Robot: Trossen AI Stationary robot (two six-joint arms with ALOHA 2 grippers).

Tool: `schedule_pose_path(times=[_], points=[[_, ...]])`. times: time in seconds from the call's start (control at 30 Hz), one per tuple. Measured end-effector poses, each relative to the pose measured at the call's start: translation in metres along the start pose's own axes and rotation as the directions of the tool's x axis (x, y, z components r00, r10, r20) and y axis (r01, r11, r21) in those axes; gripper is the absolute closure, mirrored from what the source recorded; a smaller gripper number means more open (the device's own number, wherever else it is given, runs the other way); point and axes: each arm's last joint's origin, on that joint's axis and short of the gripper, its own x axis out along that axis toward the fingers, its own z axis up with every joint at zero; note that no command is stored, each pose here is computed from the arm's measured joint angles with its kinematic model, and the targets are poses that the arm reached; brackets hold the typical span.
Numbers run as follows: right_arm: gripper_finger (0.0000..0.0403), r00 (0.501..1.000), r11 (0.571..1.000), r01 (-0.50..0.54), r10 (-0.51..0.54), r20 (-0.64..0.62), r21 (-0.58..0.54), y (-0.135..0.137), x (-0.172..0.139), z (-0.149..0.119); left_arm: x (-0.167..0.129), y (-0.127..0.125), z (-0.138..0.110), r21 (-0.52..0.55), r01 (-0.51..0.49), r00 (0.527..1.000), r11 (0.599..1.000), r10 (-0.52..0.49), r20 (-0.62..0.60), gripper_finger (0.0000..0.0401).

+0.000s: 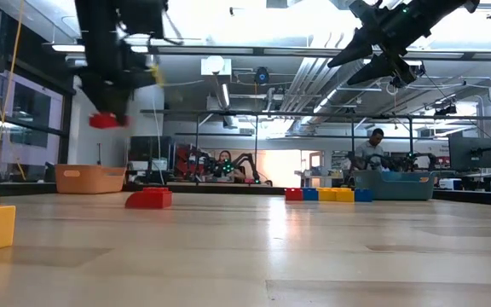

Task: Sort blocks
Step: Put the red game piece into the orange bin

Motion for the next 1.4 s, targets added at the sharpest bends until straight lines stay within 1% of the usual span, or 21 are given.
schedule_pose_path(times=[0.1, 0.17, 0.3, 0.4, 0.47, 0.6, 0.67, 0.73, 0.8, 0.87, 0.93, 1.0, 1.1, 1.17, 1.2, 1.23, 1.27, 1.3, 1.33, 1.37, 1.4], points=[[0.0246, 1.000, 1.000, -0.001, 0.001, 0.001, 0.001, 0.000, 0.000, 0.000, 0.011, 0.039, 0.015, -0.023, -0.129, 0.992, 0.991, 0.129, 0.001, 0.0300], [0.0246, 1.000, 1.000, -0.005, 0.005, 0.006, 0.003, 0.000, 0.000, 0.001, 0.024, 0.059, 0.021, -0.040, -0.185, 0.982, 0.982, 0.184, -0.044, 0.0300], [0.0246, 1.000, 1.000, -0.012, 0.012, 0.016, 0.006, 0.001, 0.000, 0.002, 0.045, 0.083, 0.032, -0.128, -0.213, 0.974, 0.969, 0.200, -0.104, 0.0300], [0.0246, 1.000, 1.000, -0.015, 0.015, 0.020, 0.007, 0.001, 0.000, 0.002, 0.051, 0.088, 0.038, -0.214, -0.221, 0.975, 0.952, 0.209, -0.076, 0.0299], [0.0246, 1.000, 1.000, -0.016, 0.016, 0.022, 0.008, 0.002, 0.000, 0.002, 0.050, 0.085, 0.040, -0.256, -0.214, 0.977, 0.943, 0.210, -0.044, 0.0272], [0.0246, 1.000, 1.000, -0.016, 0.016, 0.020, 0.007, 0.002, 0.000, 0.002, 0.050, 0.083, 0.042, -0.293, -0.214, 0.976, 0.932, 0.217, -0.024, 0.0184], [0.0246, 1.000, 1.000, -0.016, 0.016, 0.019, 0.006, 0.002, 0.000, 0.002, 0.050, 0.083, 0.042, -0.294, -0.223, 0.974, 0.929, 0.227, -0.021, 0.0150], [0.0246, 1.000, 1.000, -0.017, 0.016, 0.017, 0.006, 0.001, 0.000, 0.002, 0.050, 0.083, 0.042, -0.296, -0.223, 0.974, 0.929, 0.226, -0.022, 0.0126], [0.0246, 1.000, 1.000, -0.019, 0.019, 0.013, 0.005, 0.001, 0.000, 0.002, 0.050, 0.083, 0.042, -0.296, -0.221, 0.974, 0.929, 0.224, -0.021, 0.0112], [0.0246, 1.000, 1.000, -0.026, 0.026, 0.008, 0.004, 0.002, 0.000, 0.001, 0.050, 0.082, 0.042, -0.308, -0.191, 0.981, 0.932, 0.192, -0.029, 0.0108], [0.0246, 1.000, 1.000, -0.030, 0.030, 0.005, 0.004, 0.002, 0.000, 0.001, 0.049, 0.076, 0.042, -0.323, -0.123, 0.992, 0.938, 0.119, -0.033, 0.0106], [0.0246, 1.000, 1.000, -0.031, 0.031, 0.004, 0.003, 0.002, 0.000, 0.001, 0.046, 0.066, 0.042, -0.330, -0.023, 1.000, 0.944, 0.016, -0.022, 0.0106], [0.0246, 1.000, 1.000, -0.030, 0.030, 0.004, 0.000, 0.002, 0.000, 0.001, 0.033, 0.038, 0.037, -0.303, 0.128, 0.992, 0.944, -0.128, 0.021, 0.0109], [0.0246, 1.000, 1.000, -0.030, 0.030, 0.004, -0.002, 0.002, 0.000, 0.001, 0.022, 0.014, 0.029, -0.249, 0.221, 0.975, 0.943, -0.217, 0.044, 0.0112], [0.0246, 1.000, 1.000, -0.030, 0.030, 0.004, -0.002, 0.002, 0.000, 0.001, 0.015, -0.001, 0.023, -0.196, 0.273, 0.962, 0.942, -0.269, 0.046, 0.0113], [0.0246, 1.000, 1.000, -0.031, 0.031, 0.004, -0.002, 0.002, 0.000, 0.001, 0.009, -0.016, 0.015, -0.120, 0.324, 0.946, 0.938, -0.322, 0.038, 0.0114], [0.0246, 1.000, 1.000, -0.031, 0.031, 0.004, -0.003, 0.002, 0.000, 0.001, 0.003, -0.031, 0.006, -0.018, 0.375, 0.927, 0.927, -0.375, 0.018, 0.0115], [0.0246, 1.000, 1.000, -0.031, 0.031, 0.004, -0.004, 0.002, 0.000, 0.001, -0.003, -0.045, -0.004, 0.107, 0.422, 0.906, 0.900, -0.423, -0.014, 0.0116], [0.0246, 1.000, 1.000, -0.030, 0.031, 0.004, -0.004, 0.002, 0.000, 0.001, -0.009, -0.058, -0.016, 0.250, 0.464, 0.883, 0.850, -0.465, -0.057, 0.0116], [0.0246, 1.000, 1.000, -0.031, 0.031, 0.004, -0.005, 0.002, 0.000, 0.001, -0.013, -0.069, -0.028, 0.387, 0.490, 0.865, 0.781, -0.490, -0.105, 0.0116], [0.0246, 1.000, 1.000, -0.031, 0.031, 0.004, -0.005, 0.002, 0.000, 0.001, -0.017, -0.078, -0.040, 0.521, 0.501, 0.851, 0.691, -0.502, -0.152, 0.0116]])
